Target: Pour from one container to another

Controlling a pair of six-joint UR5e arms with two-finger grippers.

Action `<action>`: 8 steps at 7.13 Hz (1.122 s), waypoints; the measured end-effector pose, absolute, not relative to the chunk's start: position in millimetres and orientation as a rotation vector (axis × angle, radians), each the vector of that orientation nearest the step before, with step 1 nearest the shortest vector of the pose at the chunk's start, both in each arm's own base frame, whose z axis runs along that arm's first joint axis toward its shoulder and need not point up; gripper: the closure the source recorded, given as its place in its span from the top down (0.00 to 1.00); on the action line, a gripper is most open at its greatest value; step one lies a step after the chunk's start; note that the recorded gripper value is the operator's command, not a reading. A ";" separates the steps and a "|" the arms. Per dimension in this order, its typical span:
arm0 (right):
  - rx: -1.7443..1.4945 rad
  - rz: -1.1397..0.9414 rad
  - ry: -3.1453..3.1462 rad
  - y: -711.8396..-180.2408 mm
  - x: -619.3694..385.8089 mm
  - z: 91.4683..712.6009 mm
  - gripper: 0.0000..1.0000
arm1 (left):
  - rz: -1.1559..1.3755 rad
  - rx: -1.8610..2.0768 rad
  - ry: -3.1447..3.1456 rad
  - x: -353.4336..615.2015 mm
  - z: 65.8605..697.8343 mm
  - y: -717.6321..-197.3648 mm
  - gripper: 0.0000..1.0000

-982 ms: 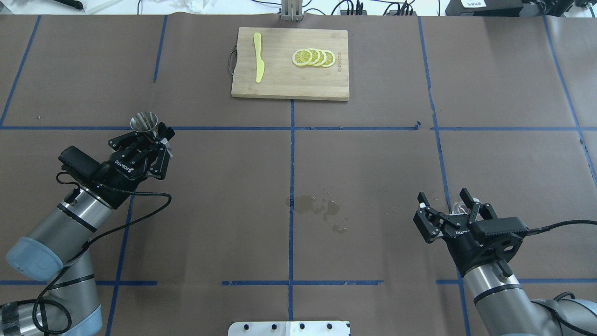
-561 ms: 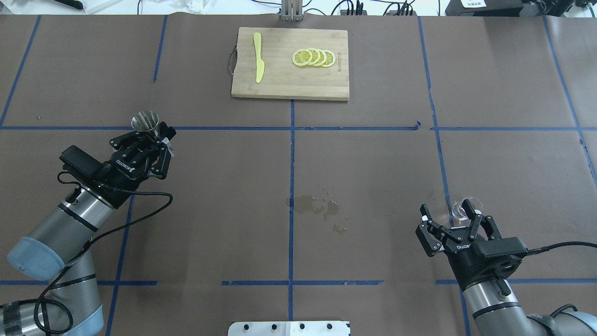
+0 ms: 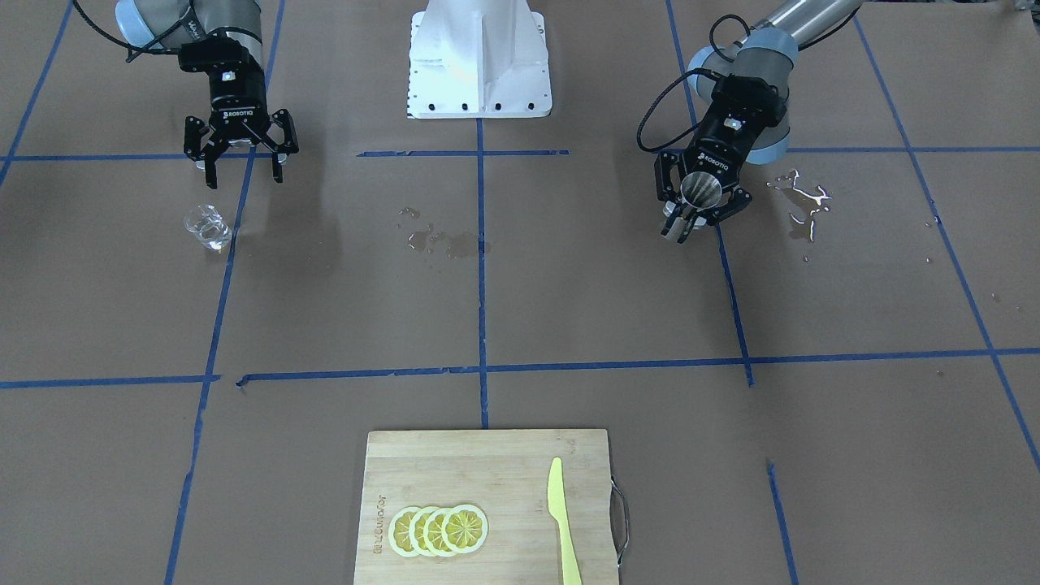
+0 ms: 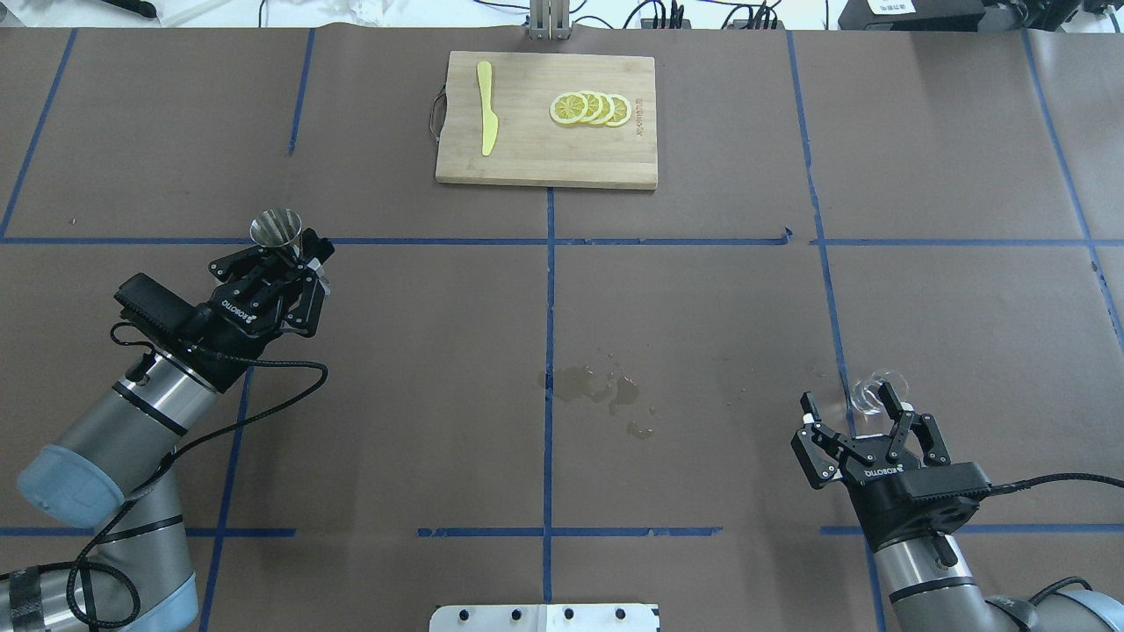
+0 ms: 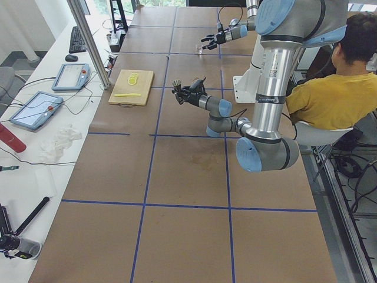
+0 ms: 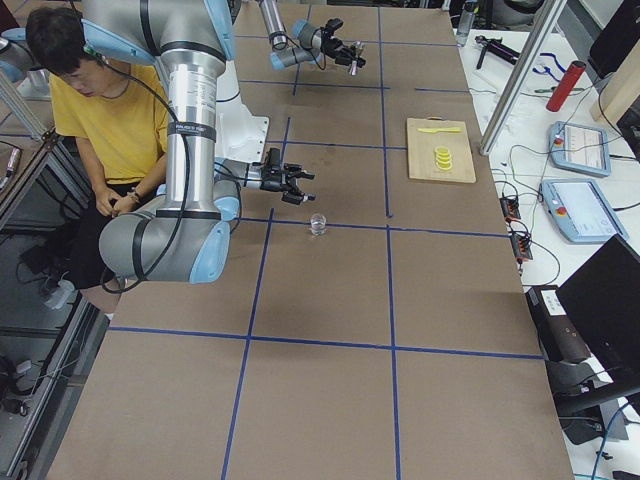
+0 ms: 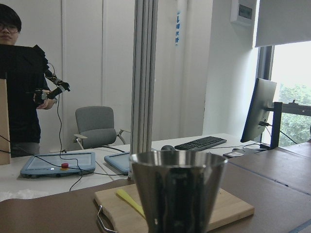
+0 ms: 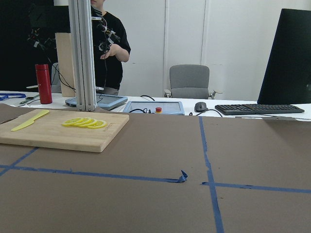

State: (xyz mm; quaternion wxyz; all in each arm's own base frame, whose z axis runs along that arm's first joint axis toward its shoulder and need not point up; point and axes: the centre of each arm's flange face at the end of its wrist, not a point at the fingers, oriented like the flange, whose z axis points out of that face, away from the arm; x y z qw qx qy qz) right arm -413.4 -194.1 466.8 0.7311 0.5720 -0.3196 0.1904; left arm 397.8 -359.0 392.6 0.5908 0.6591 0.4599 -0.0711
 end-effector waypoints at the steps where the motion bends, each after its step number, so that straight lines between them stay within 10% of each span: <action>1: 1.260 0.440 -0.710 -194.3 -413.8 476.1 0.99 | -0.166 1.534 1.071 397.9 392.2 -359.1 0.00; 8: 1.289 0.476 -0.696 -197.1 -398.0 546.3 0.99 | -0.169 1.535 1.075 403.6 388.7 -360.5 0.00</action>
